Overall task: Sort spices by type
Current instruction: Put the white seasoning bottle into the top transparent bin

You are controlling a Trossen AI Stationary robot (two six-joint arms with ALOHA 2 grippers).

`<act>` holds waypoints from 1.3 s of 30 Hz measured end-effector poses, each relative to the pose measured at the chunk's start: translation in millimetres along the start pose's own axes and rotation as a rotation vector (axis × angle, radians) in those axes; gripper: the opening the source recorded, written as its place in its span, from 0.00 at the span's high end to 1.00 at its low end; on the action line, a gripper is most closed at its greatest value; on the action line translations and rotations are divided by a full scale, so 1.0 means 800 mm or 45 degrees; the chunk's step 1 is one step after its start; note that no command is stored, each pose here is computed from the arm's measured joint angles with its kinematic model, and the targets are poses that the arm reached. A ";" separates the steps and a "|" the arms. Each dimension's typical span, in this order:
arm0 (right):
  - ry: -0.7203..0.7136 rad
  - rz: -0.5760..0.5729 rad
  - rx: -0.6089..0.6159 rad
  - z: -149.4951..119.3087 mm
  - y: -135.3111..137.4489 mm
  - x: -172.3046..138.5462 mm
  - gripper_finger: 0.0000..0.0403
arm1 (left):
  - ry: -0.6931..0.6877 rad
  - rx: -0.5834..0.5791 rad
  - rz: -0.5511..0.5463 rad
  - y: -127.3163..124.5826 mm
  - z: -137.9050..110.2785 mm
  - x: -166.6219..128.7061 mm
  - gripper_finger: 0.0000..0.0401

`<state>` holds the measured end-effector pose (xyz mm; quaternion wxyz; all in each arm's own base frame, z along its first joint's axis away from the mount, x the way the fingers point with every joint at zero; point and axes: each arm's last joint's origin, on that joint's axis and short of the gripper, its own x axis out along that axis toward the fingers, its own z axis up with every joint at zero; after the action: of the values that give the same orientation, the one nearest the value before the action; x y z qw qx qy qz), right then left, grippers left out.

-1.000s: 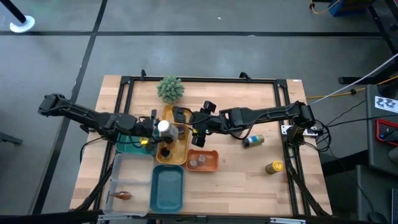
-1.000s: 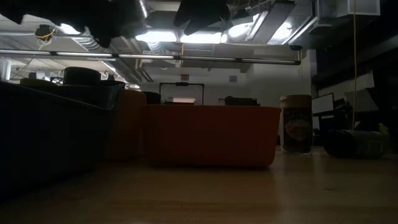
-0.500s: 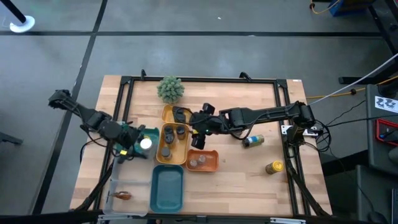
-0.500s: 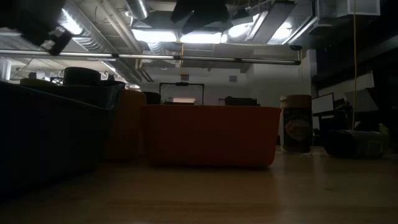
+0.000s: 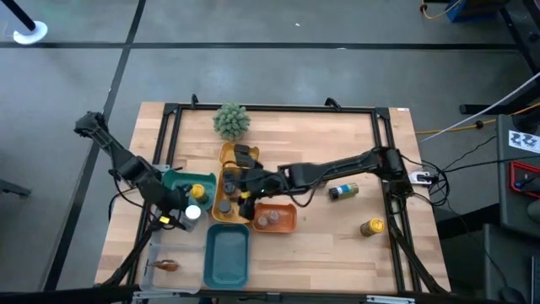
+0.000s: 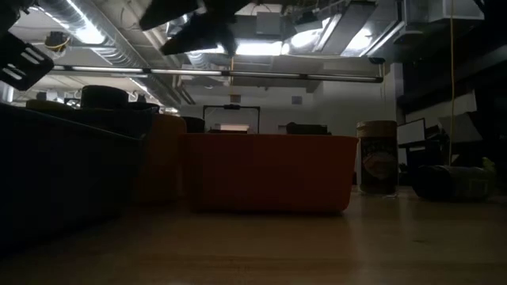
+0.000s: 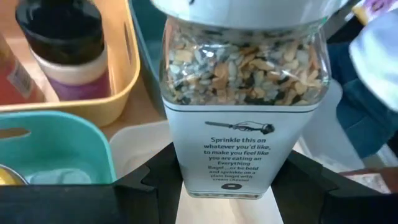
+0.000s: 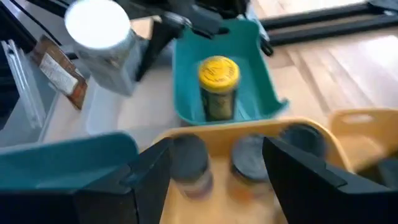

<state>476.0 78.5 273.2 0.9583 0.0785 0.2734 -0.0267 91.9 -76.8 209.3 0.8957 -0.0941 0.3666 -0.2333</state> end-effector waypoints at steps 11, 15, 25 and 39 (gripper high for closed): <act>-0.175 0.112 -0.004 -0.026 0.033 0.052 0.38 | 0.144 0.034 0.136 -0.002 -0.005 0.030 0.54; -0.190 0.112 -0.011 -0.036 0.040 0.062 0.38 | 0.160 0.036 0.171 -0.002 -0.004 0.039 0.54; -0.270 0.070 -0.074 -0.049 0.052 0.078 0.38 | 0.209 0.044 0.198 -0.002 -0.006 0.052 0.54; -0.351 0.067 -0.122 -0.044 0.059 0.074 0.38 | 0.220 0.048 0.205 -0.001 -0.007 0.054 0.54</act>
<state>512.6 130.3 219.1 0.9898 0.0356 0.1379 0.0011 114.7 -98.7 179.5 0.8783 -0.0269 0.4443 -0.1747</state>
